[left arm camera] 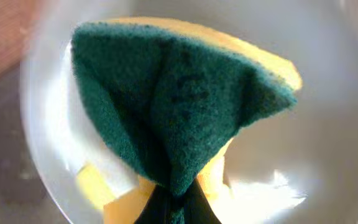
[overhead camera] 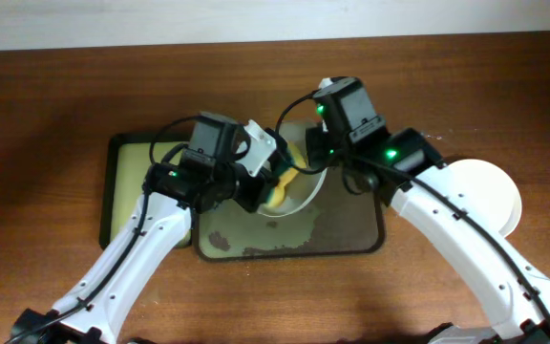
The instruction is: Clean dirty plates on tray and stack at the side
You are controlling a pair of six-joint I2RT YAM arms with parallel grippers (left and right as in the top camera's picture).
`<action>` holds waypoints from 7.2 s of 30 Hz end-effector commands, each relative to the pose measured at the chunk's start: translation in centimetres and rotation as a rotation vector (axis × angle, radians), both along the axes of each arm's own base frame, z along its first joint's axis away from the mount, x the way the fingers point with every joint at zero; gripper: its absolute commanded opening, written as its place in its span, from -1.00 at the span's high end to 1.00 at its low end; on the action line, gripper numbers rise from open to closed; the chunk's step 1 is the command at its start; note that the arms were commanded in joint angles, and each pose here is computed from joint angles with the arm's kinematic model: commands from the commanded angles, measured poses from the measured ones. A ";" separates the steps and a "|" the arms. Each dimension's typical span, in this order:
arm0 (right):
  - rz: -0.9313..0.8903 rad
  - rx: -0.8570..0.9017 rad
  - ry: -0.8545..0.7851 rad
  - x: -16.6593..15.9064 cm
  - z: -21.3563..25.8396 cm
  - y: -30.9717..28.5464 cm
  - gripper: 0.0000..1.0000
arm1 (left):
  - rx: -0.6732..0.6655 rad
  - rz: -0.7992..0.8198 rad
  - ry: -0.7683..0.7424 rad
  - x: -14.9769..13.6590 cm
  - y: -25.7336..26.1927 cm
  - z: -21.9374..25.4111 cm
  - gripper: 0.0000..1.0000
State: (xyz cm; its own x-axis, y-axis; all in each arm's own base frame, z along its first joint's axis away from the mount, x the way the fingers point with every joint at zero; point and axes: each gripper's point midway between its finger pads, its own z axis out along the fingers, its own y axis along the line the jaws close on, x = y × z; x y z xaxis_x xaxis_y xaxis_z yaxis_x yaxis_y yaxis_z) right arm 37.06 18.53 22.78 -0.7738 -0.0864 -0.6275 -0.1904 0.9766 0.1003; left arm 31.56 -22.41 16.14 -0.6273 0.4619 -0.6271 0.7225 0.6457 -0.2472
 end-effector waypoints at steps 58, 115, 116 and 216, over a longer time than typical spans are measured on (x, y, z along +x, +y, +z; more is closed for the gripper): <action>0.235 0.177 0.583 -1.9 -23.5 -0.9 0.92 | 0.126 0.113 0.280 -4.1 -0.7 -13.9 1.00; -0.022 -0.925 -0.228 2.6 1.8 3.3 0.92 | 0.276 1.004 0.279 -0.2 25.6 -10.5 1.00; -0.060 -1.023 -0.379 1.1 4.7 5.2 0.92 | 0.278 1.004 0.281 -0.2 25.6 -10.6 1.00; -0.047 0.051 -0.822 -12.7 -7.0 -15.1 -0.97 | 0.316 1.002 0.323 0.0 25.9 -12.8 -0.99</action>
State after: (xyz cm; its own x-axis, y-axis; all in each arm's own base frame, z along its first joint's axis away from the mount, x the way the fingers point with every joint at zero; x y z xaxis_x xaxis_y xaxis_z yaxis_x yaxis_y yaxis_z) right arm 24.38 3.44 16.07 -0.0616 -0.0148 -0.9980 -0.1799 0.9837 -0.0035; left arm 31.51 3.49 3.26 -0.9204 -0.2439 -0.3057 -0.2395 0.9695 -0.0523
